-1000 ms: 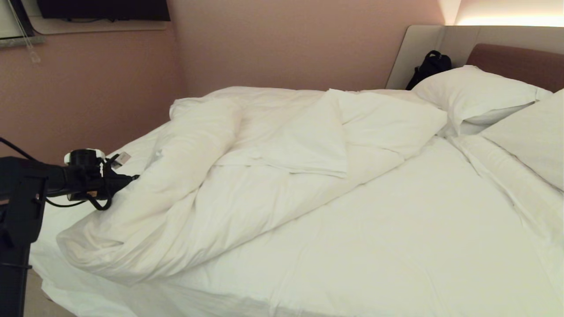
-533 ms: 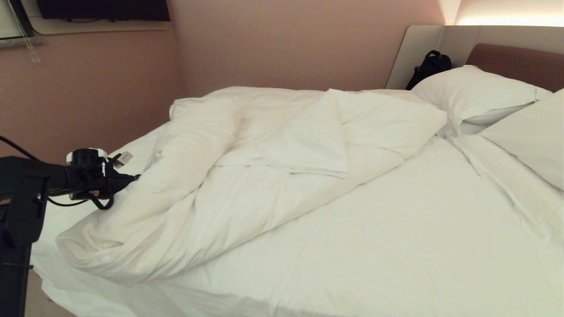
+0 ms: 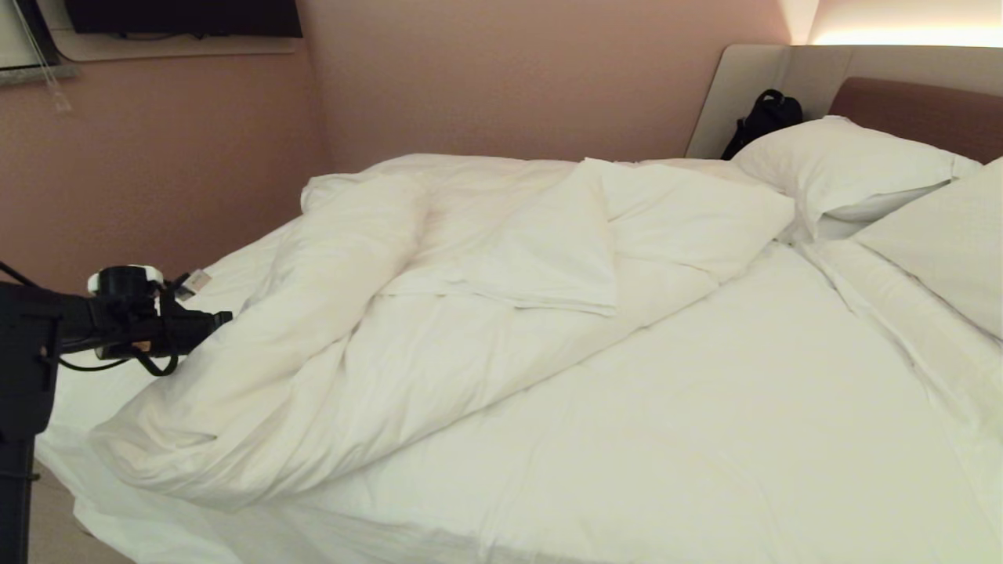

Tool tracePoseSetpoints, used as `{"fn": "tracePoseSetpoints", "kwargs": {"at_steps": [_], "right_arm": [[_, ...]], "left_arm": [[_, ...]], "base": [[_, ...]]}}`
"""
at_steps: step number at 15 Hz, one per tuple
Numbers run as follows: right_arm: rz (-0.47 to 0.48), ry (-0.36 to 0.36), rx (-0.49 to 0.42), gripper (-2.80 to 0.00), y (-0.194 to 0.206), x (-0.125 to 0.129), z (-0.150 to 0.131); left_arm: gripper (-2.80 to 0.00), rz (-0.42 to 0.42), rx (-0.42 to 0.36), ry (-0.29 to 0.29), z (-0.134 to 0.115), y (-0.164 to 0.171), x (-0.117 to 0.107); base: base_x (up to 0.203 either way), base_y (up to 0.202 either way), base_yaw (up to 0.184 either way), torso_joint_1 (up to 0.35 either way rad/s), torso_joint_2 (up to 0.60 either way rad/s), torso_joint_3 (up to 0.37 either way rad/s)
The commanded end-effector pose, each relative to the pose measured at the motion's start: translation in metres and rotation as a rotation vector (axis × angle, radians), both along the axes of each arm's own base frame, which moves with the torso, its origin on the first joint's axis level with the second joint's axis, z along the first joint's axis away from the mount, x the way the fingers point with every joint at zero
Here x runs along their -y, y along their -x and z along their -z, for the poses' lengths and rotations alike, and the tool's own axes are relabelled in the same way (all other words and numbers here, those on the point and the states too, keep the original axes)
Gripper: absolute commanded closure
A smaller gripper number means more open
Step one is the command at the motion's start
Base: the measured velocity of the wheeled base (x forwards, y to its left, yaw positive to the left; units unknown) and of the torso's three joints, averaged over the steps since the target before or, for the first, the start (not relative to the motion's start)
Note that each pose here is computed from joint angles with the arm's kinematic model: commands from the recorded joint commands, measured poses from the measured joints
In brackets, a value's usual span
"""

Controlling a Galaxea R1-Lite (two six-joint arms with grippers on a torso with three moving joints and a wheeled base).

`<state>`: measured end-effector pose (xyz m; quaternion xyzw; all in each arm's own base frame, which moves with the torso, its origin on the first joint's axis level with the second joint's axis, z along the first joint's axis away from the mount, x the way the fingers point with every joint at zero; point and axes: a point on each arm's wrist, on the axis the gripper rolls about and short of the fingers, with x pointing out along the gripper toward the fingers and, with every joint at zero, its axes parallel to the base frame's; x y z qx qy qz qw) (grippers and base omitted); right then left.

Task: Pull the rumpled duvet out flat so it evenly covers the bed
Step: Flatten the corners of the folded blanket

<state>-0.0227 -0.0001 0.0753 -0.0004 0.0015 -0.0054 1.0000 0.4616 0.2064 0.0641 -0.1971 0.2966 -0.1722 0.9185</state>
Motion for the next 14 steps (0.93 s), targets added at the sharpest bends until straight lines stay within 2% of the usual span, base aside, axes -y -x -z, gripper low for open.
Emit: {"fn": "tracePoseSetpoints", "kwargs": {"at_steps": [1, 5, 7, 10, 14], "right_arm": [[0.0, 0.001, 0.0, 0.0, 0.0, 0.0, 0.0], [0.0, -0.001, 0.0, 0.0, 0.0, 0.0, 0.0], [0.0, 0.001, 0.0, 0.0, 0.0, 0.0, 0.0], [0.0, 0.001, 0.0, 0.0, 0.0, 0.0, 0.0], [0.0, 0.0, 0.0, 0.0, 0.0, 0.0, 0.0]], "left_arm": [[0.0, -0.031, 0.019, -0.02, -0.005, 0.01, -0.02], [0.0, -0.115, 0.064, -0.078, -0.02, 0.039, -0.066], [0.0, -0.123, 0.095, -0.129, -0.025, 0.048, -0.079], [0.0, -0.137, 0.141, -0.166, -0.046, 0.056, -0.085], [0.0, -0.167, 0.202, -0.158, -0.095, 0.068, -0.077]], "base": [[0.0, 0.0, 0.0, 0.0, 0.0, 0.0], [0.0, 0.0, 0.0, 0.0, 0.0, 0.0], [0.0, 0.0, 0.0, 0.0, 0.0, 0.0], [0.0, 0.0, 0.0, 0.0, 0.0, 0.0], [0.0, 0.0, 0.0, 0.0, 0.0, 0.0]]}}
